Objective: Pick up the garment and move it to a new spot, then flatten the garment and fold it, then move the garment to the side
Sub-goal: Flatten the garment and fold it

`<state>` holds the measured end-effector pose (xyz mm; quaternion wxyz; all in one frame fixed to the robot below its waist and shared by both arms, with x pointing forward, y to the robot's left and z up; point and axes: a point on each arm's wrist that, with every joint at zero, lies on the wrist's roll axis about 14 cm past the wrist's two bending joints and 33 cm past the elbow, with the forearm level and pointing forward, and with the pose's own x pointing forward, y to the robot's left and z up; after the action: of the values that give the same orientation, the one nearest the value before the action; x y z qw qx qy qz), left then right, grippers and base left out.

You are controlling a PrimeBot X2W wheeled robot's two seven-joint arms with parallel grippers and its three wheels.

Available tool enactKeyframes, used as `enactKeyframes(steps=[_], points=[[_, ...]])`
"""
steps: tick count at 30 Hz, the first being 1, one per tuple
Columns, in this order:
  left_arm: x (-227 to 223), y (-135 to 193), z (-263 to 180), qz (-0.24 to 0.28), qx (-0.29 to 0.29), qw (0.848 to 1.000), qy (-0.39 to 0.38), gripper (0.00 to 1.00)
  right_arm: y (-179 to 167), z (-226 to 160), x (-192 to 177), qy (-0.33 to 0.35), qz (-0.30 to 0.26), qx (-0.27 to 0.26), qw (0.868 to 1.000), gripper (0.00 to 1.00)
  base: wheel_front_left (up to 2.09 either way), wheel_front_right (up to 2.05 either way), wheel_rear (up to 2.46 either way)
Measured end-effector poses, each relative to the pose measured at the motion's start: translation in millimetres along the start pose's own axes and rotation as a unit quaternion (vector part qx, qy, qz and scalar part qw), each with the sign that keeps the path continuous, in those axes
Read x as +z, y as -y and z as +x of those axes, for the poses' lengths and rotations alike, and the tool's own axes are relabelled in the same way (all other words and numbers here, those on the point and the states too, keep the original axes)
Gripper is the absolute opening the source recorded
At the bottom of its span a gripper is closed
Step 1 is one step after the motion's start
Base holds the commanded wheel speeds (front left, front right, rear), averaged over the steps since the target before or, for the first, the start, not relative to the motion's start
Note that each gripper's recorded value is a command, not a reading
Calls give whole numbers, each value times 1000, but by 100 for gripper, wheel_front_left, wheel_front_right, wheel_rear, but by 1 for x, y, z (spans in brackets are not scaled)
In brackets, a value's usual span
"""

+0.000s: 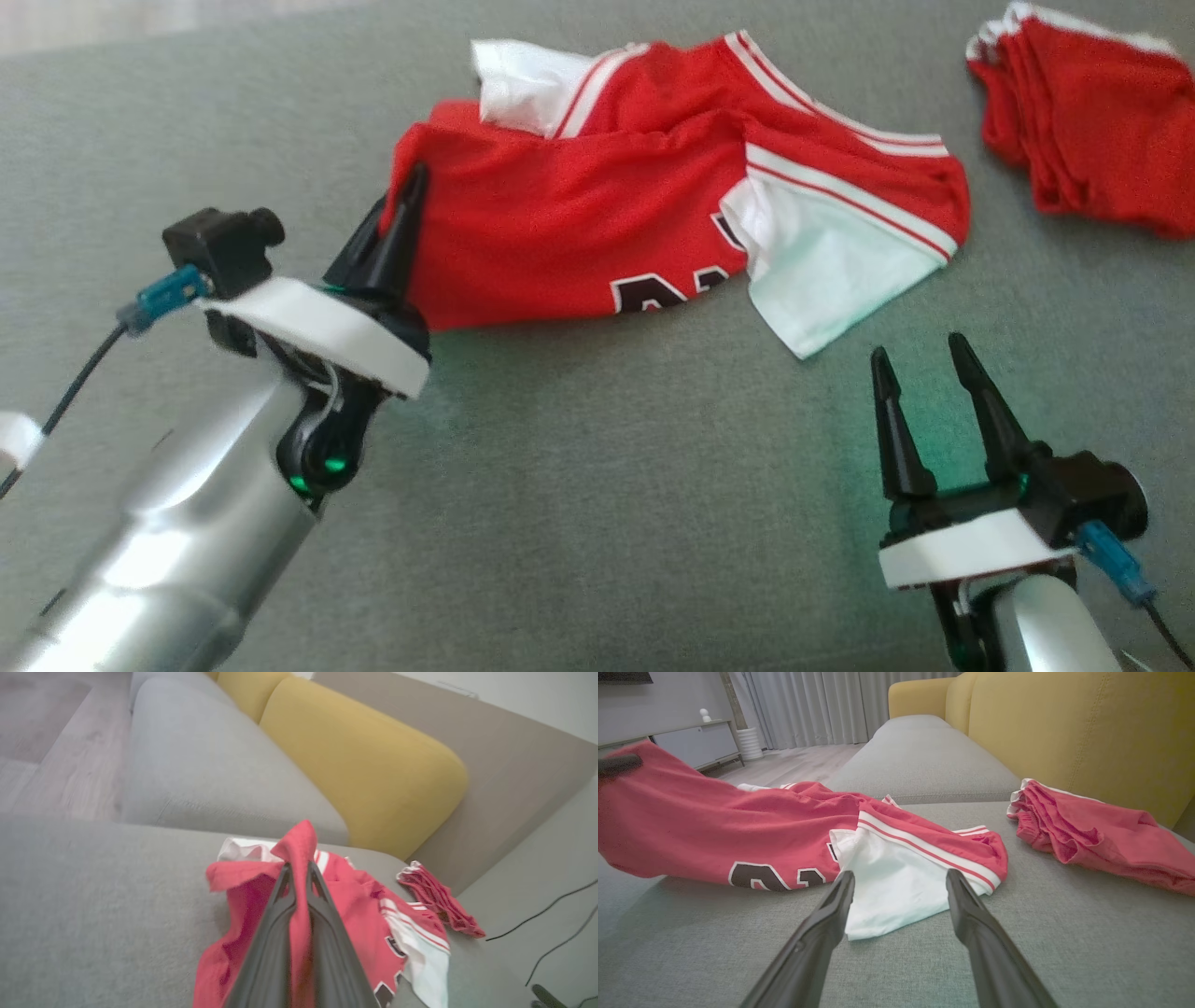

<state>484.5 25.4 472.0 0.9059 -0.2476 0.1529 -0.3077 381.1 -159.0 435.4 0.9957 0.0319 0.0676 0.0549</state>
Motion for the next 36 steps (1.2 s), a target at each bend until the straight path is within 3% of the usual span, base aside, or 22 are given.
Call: enactKeyframes(steps=[4,8,16,23,25,26,31,36], points=[[30,34,-23,49,-51,996,46,0,-4,-5,4,7,1,5,1000,100,0,0,0],[35,46,-60,81,-62,993,64,0,-14,-14,3,5,8,18,1000,100,0,0,0],[-42,53,-135,72,-30,997,8,0,-35,-13,15,23,9,51,998,100,0,0,0],[-91,49,-173,56,26,998,-14,0,-39,-23,6,9,10,57,998,100,0,0,0],[-106,46,-182,59,46,997,-21,94,-40,-27,4,6,10,57,998,100,0,0,0],[-111,45,-186,59,52,997,-24,100,-40,-28,4,6,10,57,998,100,0,0,0],[-131,42,-204,22,81,996,-35,100,-39,-31,7,12,9,55,998,100,0,0,0],[-96,25,-206,21,114,993,24,100,-36,-34,9,16,9,49,999,100,0,0,0]])
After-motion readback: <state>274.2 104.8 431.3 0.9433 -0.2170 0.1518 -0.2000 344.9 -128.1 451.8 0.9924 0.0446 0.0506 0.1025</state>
